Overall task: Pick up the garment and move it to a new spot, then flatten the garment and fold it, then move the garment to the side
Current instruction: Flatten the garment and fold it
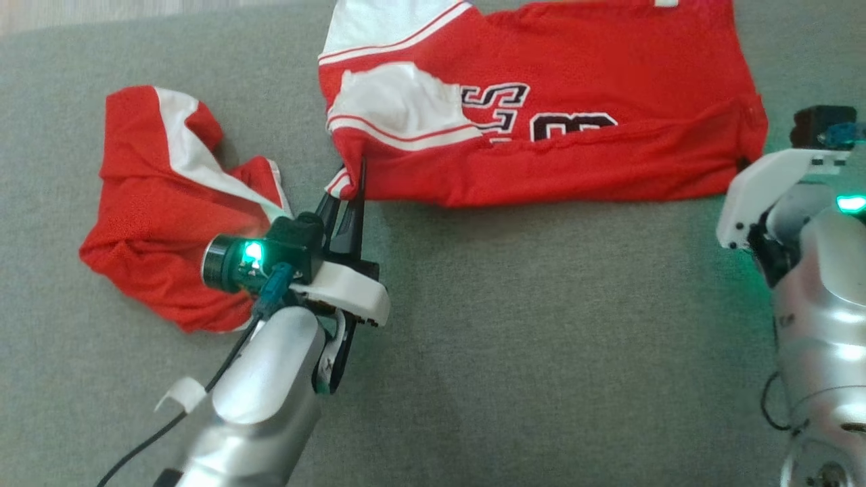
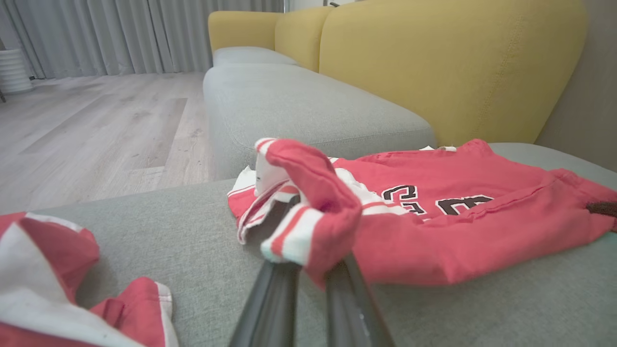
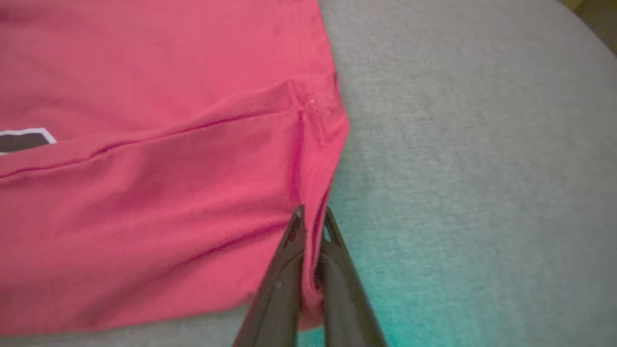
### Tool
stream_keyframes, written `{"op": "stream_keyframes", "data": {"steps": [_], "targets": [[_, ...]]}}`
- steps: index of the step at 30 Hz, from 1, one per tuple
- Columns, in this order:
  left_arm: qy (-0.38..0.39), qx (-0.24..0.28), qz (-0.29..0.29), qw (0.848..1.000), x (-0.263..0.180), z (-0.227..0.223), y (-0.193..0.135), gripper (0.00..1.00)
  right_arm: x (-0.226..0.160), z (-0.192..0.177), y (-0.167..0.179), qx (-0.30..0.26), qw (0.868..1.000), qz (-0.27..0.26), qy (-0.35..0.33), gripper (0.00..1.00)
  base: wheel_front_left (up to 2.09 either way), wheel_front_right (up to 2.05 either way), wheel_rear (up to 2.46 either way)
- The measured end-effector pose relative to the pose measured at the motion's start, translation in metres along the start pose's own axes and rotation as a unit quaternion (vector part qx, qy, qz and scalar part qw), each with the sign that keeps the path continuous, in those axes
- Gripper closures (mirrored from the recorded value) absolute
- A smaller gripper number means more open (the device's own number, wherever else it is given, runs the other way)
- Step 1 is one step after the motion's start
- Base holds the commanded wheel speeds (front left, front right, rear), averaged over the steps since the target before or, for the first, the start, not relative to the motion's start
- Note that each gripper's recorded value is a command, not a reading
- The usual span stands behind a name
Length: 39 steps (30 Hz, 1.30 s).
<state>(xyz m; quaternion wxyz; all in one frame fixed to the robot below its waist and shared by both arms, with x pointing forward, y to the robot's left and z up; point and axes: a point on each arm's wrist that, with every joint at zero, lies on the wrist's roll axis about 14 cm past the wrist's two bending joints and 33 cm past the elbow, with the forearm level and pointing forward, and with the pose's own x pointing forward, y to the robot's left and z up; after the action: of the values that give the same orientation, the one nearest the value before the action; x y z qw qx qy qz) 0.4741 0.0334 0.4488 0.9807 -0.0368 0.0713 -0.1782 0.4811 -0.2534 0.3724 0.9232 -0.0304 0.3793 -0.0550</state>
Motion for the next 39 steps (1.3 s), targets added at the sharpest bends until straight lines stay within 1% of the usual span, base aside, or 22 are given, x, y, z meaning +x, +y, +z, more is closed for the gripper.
{"op": "stream_keyframes", "data": {"steps": [4, 7, 14, 20, 24, 27, 32, 33, 34, 35, 36, 39], "targets": [[0.017, 0.015, -0.014, 1.0, -0.005, -0.003, -0.008, 1.0, -0.012, 0.0, -0.024, -0.014, 1.0, -0.018, -0.003, 1.0, 0.0, 0.0, 0.0], [0.029, 0.027, -0.023, 0.999, -0.012, -0.005, -0.014, 1.0, -0.023, 0.0, -0.033, -0.018, 1.0, -0.02, -0.004, 1.0, 0.0, 0.0, 0.0], [0.083, 0.04, -0.048, 0.995, -0.044, -0.025, -0.029, 1.0, -0.052, -0.033, -0.039, -0.021, 0.999, -0.002, 0.042, 1.0, 0.0, 0.0, 0.0], [0.107, 0.04, -0.055, 0.992, -0.068, -0.03, -0.036, 1.0, -0.074, -0.043, -0.044, -0.011, 0.999, 0.017, 0.045, 1.0, 0.0, 0.0, 0.0], [0.15, 0.046, -0.075, 0.985, -0.093, -0.045, -0.044, 1.0, -0.092, -0.057, -0.047, -0.004, 0.998, 0.031, 0.051, 1.0, 0.0, 0.0, 0.0], [0.165, 0.049, -0.082, 0.982, -0.108, -0.05, -0.049, 1.0, -0.101, -0.069, -0.048, 0.001, 0.998, 0.04, 0.057, 1.0, 0.0, 0.0, 0.0], [0.17, 0.052, -0.083, 0.981, -0.115, -0.049, -0.052, 1.0, -0.112, -0.083, -0.051, 0.011, 0.997, 0.045, 0.059, 1.0, 0.0, 0.0, 0.0], [0.171, 0.045, -0.082, 0.981, -0.115, -0.049, -0.053, 1.0, -0.113, -0.084, -0.052, 0.014, 0.997, 0.044, 0.056, 1.0, 0.0, 0.0, 0.0], [0.171, 0.034, -0.083, 0.981, -0.115, -0.048, -0.055, 0.71, -0.113, -0.083, -0.054, 0.019, 0.998, 0.042, 0.049, 0.7, 0.0, 0.0, 0.0], [0.169, 0.025, -0.083, 0.982, -0.114, -0.047, -0.056, 0.26, -0.114, -0.081, -0.057, 0.024, 0.998, 0.038, 0.038, 0.0, 0.0, 0.0, 0.0], [0.168, 0.025, -0.081, 0.982, -0.113, -0.047, -0.056, 0.0, -0.114, -0.077, -0.06, 0.032, 0.999, 0.034, 0.027, 0.0, 0.0, 0.0, 0.0], [0.17, 0.025, -0.074, 0.982, -0.11, -0.048, -0.05, 0.0, -0.113, -0.062, -0.065, 0.051, 0.998, 0.024, -0.015, 0.0, 0.0, 0.0, 0.0]]}}
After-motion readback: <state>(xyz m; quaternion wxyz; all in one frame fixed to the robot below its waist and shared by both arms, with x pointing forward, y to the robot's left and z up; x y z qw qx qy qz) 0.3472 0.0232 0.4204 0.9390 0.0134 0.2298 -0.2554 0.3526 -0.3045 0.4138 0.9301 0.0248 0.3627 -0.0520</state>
